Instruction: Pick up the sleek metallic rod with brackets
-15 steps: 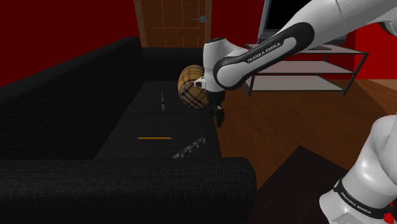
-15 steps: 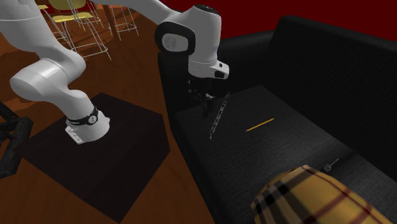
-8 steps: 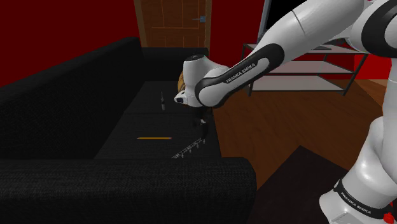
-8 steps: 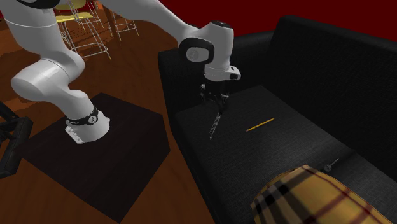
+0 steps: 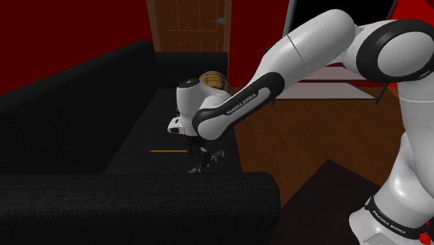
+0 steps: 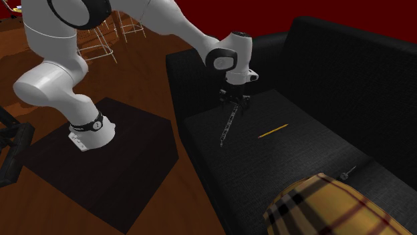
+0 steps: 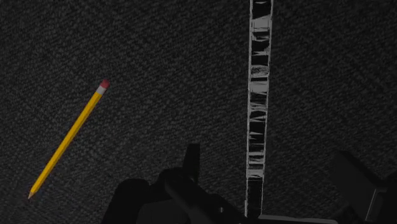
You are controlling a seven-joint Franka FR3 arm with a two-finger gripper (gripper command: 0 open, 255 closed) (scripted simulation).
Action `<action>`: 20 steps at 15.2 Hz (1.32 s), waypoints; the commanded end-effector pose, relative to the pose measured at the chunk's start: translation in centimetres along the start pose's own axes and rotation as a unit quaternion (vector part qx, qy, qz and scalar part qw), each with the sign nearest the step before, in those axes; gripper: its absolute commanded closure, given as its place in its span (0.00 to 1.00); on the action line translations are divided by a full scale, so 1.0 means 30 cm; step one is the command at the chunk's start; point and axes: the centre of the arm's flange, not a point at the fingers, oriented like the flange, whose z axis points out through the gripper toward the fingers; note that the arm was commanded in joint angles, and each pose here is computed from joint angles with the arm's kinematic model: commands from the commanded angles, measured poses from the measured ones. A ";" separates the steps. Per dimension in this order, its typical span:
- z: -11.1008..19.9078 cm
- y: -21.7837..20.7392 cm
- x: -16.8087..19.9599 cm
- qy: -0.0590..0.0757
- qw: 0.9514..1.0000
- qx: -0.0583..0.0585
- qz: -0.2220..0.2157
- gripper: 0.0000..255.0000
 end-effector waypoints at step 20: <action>0.159 -0.015 0.072 0.002 1.000 -0.004 -0.029 1.00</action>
